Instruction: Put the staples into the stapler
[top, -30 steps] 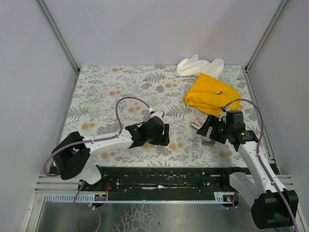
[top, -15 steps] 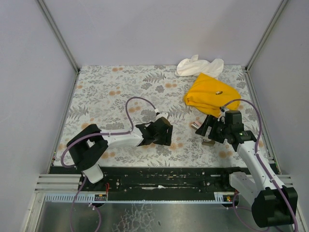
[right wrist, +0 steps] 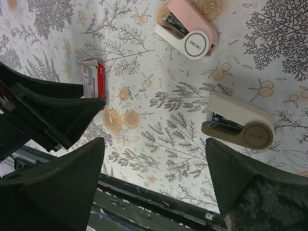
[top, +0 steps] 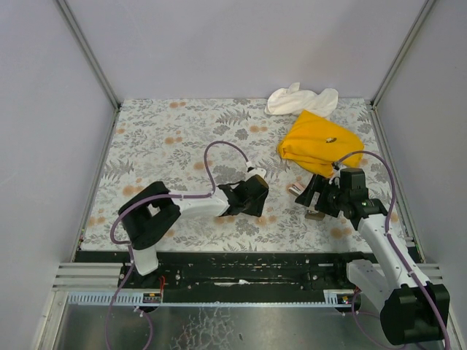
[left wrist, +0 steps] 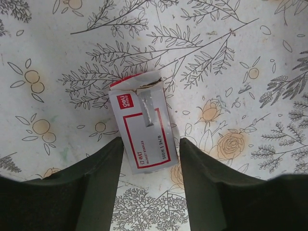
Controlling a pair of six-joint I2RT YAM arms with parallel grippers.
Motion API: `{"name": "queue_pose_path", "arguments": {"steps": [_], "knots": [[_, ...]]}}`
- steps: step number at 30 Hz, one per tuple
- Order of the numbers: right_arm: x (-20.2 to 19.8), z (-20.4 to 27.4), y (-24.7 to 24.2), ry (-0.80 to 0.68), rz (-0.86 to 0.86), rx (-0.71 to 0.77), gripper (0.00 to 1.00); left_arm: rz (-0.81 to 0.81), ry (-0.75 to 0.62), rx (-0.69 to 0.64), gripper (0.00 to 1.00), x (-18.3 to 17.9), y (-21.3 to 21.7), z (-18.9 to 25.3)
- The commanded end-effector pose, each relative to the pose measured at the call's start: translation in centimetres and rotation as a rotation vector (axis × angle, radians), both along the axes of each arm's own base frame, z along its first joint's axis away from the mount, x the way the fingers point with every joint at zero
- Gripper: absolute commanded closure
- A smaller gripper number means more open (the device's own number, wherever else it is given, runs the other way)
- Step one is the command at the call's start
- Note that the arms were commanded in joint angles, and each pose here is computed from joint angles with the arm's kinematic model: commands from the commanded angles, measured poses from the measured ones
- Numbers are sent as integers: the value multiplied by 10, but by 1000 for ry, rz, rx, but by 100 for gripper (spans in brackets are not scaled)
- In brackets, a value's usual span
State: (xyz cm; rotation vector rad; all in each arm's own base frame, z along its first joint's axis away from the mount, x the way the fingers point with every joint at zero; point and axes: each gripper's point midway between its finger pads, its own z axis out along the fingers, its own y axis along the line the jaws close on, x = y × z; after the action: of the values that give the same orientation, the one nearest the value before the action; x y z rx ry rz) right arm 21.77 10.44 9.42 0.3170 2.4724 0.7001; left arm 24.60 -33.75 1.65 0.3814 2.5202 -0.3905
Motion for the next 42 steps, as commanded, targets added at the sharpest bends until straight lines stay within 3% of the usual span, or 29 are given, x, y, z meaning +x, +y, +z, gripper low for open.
{"name": "queue_pose_path", "arguments": {"steps": [1, 10, 17, 24, 32, 42], "knots": [[2, 6, 2, -38, 12, 2, 8, -50, -74, 82, 51, 9, 3, -1], [-8, 9, -6, -35, 16, -45, 7, -162, -110, 182, 53, 1, 13, -14], [-7, 7, 6, -17, 49, 16, 8, -432, -155, 151, 53, -59, 16, -19], [-13, 3, 35, 12, 155, 103, 17, -559, -195, 69, 52, -106, 14, -12], [-32, -14, 64, 52, 252, 95, 31, -554, -251, 75, 39, -101, 10, -5], [-41, -27, 78, 63, 284, 190, 45, -567, -265, 107, 48, -94, 3, -14]]}}
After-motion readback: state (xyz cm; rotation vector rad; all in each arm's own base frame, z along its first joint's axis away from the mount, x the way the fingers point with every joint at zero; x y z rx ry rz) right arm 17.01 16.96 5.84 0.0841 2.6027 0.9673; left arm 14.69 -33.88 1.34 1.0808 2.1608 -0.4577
